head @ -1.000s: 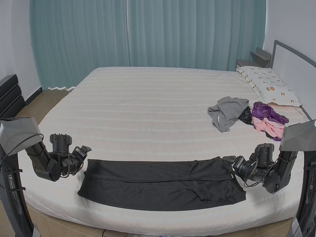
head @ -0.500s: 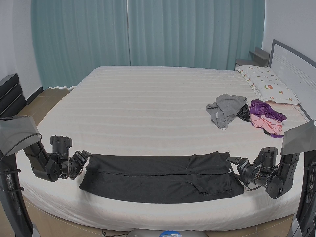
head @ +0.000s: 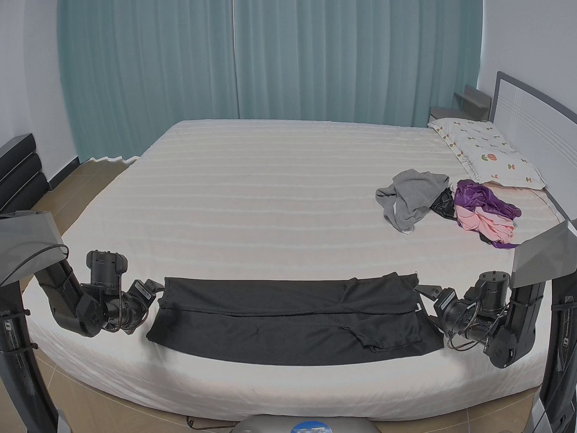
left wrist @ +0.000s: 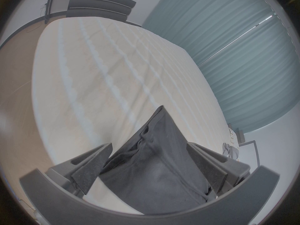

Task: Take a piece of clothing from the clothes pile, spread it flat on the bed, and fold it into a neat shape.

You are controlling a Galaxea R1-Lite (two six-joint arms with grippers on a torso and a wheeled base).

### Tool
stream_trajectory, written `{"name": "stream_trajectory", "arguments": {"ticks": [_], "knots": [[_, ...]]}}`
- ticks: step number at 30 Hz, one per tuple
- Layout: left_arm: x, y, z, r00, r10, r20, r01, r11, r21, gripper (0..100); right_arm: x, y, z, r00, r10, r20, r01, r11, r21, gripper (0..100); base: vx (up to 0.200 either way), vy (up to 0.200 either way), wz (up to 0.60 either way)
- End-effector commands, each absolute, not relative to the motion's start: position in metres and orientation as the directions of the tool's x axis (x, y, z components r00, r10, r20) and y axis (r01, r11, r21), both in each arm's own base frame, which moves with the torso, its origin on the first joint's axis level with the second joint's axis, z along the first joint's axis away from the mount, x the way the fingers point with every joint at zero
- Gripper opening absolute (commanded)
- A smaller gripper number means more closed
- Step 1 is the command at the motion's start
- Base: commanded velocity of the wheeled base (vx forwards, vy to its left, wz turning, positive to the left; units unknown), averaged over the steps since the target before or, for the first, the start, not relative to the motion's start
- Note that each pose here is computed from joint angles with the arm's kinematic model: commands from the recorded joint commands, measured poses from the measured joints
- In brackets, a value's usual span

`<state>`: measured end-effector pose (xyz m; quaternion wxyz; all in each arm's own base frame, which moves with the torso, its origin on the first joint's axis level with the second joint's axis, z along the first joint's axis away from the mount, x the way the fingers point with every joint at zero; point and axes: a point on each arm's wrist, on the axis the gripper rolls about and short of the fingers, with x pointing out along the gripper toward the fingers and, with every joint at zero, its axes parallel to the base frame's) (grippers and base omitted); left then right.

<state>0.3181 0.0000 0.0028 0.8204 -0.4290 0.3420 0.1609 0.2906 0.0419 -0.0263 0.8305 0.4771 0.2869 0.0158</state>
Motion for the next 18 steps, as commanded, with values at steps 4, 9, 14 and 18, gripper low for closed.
{"name": "stream_trajectory", "arguments": {"ticks": [4,9,14,18], "knots": [[0.300,-0.002,-0.004,0.668,-0.028,-0.744,-0.590,0.589,-0.552,100,0.287,0.030,-0.032,0.832,0.271,-0.483,0.288,0.534,0.795,100,0.000,0.000,0.00],[0.292,-0.008,-0.010,0.637,-0.040,-0.770,-0.583,0.628,-0.515,100,0.286,0.032,-0.032,0.833,0.275,-0.479,0.281,0.536,0.796,100,0.000,0.000,0.00],[0.298,-0.009,-0.022,0.629,-0.019,-0.777,-0.587,0.643,-0.492,100,0.285,0.032,-0.035,0.827,0.278,-0.489,0.286,0.540,0.791,100,0.000,0.000,0.00],[0.301,-0.013,-0.023,0.641,-0.018,-0.767,-0.574,0.652,-0.495,100,0.285,0.033,-0.035,0.826,0.277,-0.490,0.287,0.542,0.790,100,0.000,0.000,0.00]]}}
